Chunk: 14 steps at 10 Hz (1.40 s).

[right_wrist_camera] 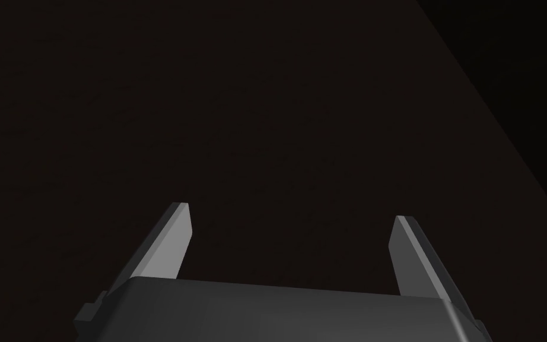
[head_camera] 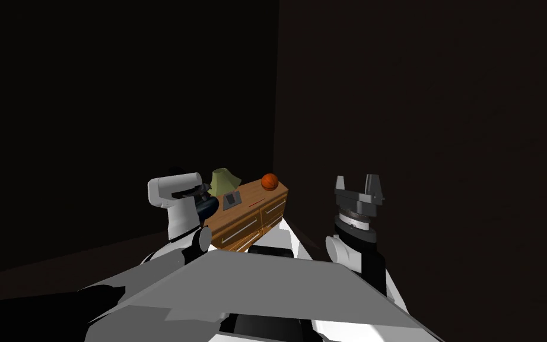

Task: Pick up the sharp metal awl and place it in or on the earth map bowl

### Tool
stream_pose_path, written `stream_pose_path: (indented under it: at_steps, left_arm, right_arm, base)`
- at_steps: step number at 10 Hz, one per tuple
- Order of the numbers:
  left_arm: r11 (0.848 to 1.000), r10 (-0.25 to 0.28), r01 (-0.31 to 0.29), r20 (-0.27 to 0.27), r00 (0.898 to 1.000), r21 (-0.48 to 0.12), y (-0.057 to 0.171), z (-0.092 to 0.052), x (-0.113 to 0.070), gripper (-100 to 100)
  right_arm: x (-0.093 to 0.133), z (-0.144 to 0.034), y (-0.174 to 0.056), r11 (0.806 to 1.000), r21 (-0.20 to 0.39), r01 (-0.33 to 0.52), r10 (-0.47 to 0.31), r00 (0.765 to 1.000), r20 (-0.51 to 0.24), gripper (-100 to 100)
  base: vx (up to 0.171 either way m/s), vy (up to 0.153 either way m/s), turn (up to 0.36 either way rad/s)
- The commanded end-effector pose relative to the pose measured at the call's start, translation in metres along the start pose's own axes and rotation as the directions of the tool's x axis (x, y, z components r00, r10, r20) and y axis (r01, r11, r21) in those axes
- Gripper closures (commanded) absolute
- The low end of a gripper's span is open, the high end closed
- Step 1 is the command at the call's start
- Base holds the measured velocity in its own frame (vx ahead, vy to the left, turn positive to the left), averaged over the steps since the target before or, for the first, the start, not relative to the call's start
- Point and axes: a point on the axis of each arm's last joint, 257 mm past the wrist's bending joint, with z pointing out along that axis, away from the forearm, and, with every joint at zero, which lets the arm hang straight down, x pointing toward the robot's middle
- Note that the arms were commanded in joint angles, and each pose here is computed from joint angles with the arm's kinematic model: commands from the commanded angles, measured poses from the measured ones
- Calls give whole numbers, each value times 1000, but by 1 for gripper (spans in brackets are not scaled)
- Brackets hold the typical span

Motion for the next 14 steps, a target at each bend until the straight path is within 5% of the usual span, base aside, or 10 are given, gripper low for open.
stream_pose_path:
  at_steps: [1, 3, 4, 5, 13, 14]
  left_arm:
    - [1000, 0, 0, 0, 1000, 0, 0, 0, 0, -100]
    - [1000, 0, 0, 0, 1000, 0, 0, 0, 0, -100]
    - [1000, 0, 0, 0, 1000, 0, 0, 0, 0, 0]
    - [1000, -4, 5, -2, 1000, 5, -2, -10, 7, -100]
    - [999, -27, 28, -9, 1000, 26, -10, -54, 31, -100]
    - [999, -25, 26, -10, 1000, 24, -10, -51, 31, -100]
  right_arm:
    - [0, 0, 0, 1000, 0, 0, 0, 1000, 0, 0]
    - [0, 0, 0, 1000, 0, 0, 0, 1000, 0, 0]
    - [0, 0, 0, 1000, 0, 0, 0, 1000, 0, 0]
    - [0, 0, 0, 1000, 0, 0, 0, 1000, 0, 0]
    - [0, 0, 0, 1000, 0, 0, 0, 1000, 0, 0]
    - [0, 0, 0, 1000, 0, 0, 0, 1000, 0, 0]
  base:
    - [0, 0, 0]
    - [0, 0, 0]
    - [0, 0, 0]
    - [-6, 9, -56]
    - [-10, 15, -39]
    - [-4, 5, -7]
